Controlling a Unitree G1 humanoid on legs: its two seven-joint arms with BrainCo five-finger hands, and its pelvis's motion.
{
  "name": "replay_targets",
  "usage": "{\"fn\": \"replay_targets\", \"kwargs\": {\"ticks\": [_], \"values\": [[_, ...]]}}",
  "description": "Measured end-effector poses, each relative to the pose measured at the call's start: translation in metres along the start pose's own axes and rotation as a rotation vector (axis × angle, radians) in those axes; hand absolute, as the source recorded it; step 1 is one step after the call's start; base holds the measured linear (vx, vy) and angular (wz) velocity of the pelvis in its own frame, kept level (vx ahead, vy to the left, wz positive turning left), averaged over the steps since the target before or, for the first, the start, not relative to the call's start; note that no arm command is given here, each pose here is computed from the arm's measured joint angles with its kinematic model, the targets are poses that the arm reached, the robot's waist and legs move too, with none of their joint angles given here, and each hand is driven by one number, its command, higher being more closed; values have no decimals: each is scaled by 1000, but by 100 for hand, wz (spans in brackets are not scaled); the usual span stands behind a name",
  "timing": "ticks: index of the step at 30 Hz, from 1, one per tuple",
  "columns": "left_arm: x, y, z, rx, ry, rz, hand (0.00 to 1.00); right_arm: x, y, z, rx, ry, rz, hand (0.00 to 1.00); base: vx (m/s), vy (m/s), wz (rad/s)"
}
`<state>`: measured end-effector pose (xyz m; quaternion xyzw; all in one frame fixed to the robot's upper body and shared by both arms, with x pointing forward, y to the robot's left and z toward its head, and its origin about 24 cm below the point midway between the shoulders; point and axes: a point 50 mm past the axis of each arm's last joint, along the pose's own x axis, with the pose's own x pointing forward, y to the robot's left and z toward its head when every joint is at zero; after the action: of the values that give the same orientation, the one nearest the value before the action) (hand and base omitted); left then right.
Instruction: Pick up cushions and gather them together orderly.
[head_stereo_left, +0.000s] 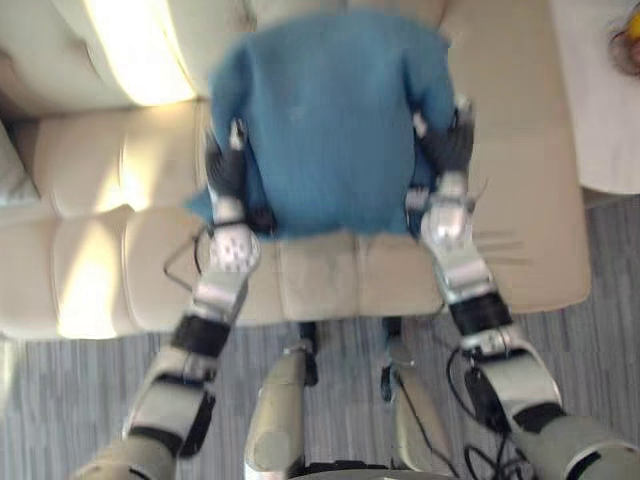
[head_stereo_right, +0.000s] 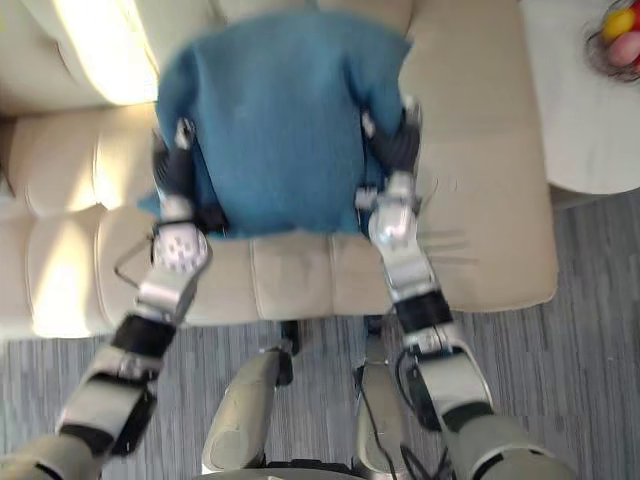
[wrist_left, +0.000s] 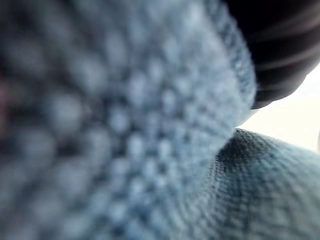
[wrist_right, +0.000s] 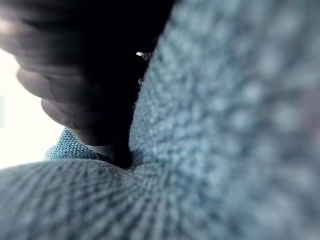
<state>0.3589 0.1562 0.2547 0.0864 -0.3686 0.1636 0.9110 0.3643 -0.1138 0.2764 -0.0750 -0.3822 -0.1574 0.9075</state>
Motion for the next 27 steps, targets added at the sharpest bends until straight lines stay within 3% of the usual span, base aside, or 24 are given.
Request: {"fn": "replay_targets", "kwargs": {"ticks": [4,5,6,11,15,22,27], "values": [[65,10,52,52,-163,111,100,52,11,50,-3,-118,-77,100,-58,-3,10],[77,14,67,62,-202,142,0,63,10,62,-11,-145,-99,100,-35,3,5],[83,15,74,67,-220,158,0,67,10,68,-10,-157,-109,0,-25,-9,15],[122,34,118,95,-281,273,0,98,3,110,-70,-245,-182,0,-34,-19,9],[138,41,118,100,-190,249,0,113,-1,105,-118,-165,-122,0,-42,-29,5],[134,53,81,-65,-17,196,0,110,2,65,-70,39,114,0,0,16,-3],[100,50,13,-245,187,225,0,97,5,47,-3,70,180,0,12,46,-4]]}}
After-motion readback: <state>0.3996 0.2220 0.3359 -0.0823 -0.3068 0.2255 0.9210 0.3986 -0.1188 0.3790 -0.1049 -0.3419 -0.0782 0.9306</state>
